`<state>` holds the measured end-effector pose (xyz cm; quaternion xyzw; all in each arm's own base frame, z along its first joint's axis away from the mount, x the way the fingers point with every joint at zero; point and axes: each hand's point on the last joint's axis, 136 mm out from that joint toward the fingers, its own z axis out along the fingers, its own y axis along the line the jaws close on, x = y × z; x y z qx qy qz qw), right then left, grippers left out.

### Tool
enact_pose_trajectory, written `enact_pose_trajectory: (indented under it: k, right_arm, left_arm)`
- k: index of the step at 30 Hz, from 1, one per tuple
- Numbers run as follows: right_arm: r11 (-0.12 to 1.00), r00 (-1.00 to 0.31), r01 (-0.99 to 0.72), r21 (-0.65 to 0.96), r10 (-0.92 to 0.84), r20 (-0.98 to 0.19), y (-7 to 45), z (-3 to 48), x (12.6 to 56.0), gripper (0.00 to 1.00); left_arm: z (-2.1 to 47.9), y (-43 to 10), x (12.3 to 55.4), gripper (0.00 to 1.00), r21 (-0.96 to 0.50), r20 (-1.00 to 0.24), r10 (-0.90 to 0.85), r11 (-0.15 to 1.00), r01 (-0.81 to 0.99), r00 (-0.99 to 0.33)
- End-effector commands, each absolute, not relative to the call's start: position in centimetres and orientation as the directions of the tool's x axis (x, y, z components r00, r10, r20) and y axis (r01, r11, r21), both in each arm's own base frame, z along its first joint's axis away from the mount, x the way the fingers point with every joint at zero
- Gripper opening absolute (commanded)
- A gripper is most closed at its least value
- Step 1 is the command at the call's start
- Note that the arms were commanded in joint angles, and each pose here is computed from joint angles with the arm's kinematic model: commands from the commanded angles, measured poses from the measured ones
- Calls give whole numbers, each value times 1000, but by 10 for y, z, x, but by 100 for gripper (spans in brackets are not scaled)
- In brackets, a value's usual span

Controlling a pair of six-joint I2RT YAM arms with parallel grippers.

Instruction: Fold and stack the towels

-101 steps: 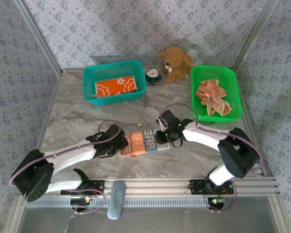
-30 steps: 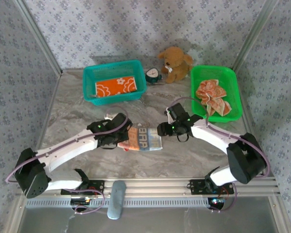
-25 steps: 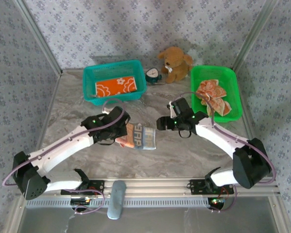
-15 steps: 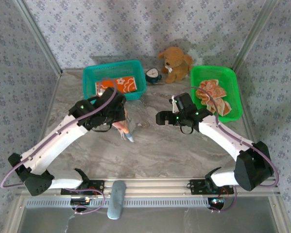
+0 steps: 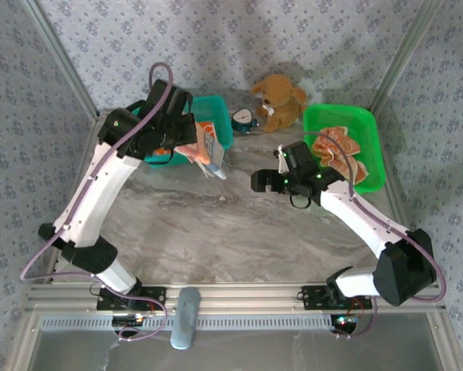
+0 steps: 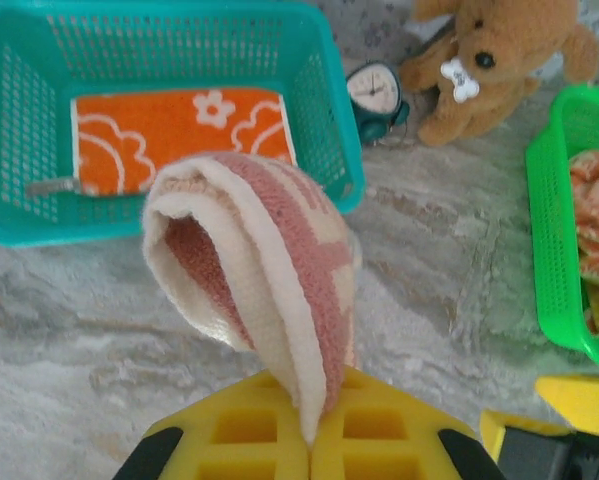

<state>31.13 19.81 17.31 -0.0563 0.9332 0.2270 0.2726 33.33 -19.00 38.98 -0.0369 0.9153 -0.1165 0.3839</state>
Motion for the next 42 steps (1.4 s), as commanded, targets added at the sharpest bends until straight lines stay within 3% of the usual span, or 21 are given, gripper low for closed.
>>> enact_pose_trajectory:
  k: [1,9,21,30,42]
  right_arm:
    - [894,-832,-219,390,38,-553,192,189,316,100]
    - [904,-845,-174,391,67,-530,177,185,323,100]
    - [918,-855,-110,380,108,-507,151,182,326,100]
    - [925,-871,-64,374,131,-474,135,173,325,100]
    - [920,-884,-45,389,144,-445,132,161,329,100]
  left_arm:
    - [408,-185,354,0,-211,-733,-120,976,56,-670]
    - [424,-185,429,0,-267,-778,-190,963,42,-599]
    - [379,-208,522,0,-381,-764,-260,920,88,-591]
    - [350,-250,554,0,-556,-677,-351,820,137,-647]
    - [332,-260,572,0,-634,-618,-419,766,107,-665]
